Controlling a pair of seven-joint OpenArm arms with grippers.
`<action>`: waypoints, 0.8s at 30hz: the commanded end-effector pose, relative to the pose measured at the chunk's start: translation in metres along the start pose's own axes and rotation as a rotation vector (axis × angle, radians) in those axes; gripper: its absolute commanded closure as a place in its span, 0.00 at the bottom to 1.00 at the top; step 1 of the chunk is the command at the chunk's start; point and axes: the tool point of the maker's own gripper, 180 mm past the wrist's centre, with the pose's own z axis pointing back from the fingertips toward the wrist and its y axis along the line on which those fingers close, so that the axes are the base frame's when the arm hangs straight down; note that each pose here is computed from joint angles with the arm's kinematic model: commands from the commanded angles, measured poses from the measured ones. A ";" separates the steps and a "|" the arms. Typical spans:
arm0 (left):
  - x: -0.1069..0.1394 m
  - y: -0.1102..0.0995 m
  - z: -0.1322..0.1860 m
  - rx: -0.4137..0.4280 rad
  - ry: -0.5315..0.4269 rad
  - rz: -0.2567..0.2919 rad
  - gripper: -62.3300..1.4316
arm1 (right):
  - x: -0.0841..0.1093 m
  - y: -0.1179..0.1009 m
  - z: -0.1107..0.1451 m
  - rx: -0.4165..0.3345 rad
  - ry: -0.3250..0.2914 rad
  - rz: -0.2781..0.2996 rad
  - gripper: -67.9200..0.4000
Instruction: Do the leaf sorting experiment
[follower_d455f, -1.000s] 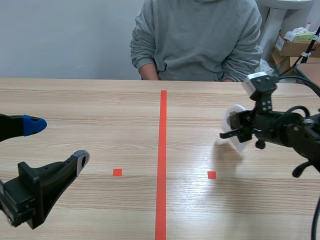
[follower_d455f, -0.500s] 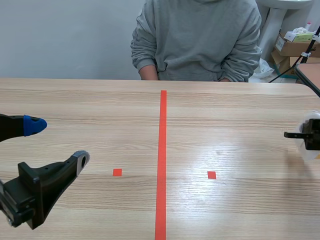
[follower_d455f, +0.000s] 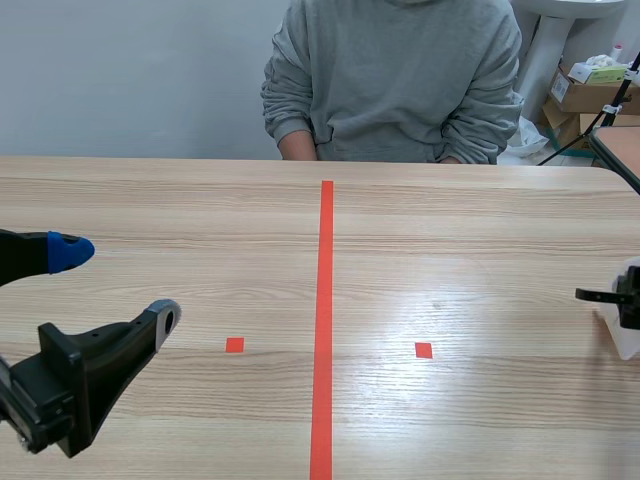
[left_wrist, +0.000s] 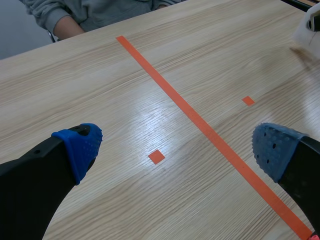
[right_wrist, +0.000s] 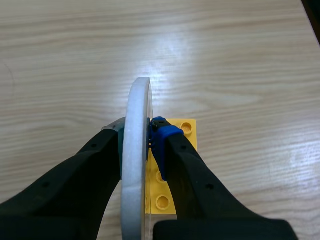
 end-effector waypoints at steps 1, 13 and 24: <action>0.006 -0.001 0.000 -0.002 -0.025 0.004 0.00 | 0.007 -0.009 -0.001 -0.016 -0.021 -0.005 0.91; 0.006 -0.001 0.000 -0.002 -0.024 0.004 0.00 | 0.001 -0.011 -0.002 -0.020 -0.013 -0.010 0.86; 0.003 -0.001 0.000 -0.003 -0.009 0.004 0.00 | 0.000 -0.009 -0.001 -0.009 -0.011 -0.007 0.40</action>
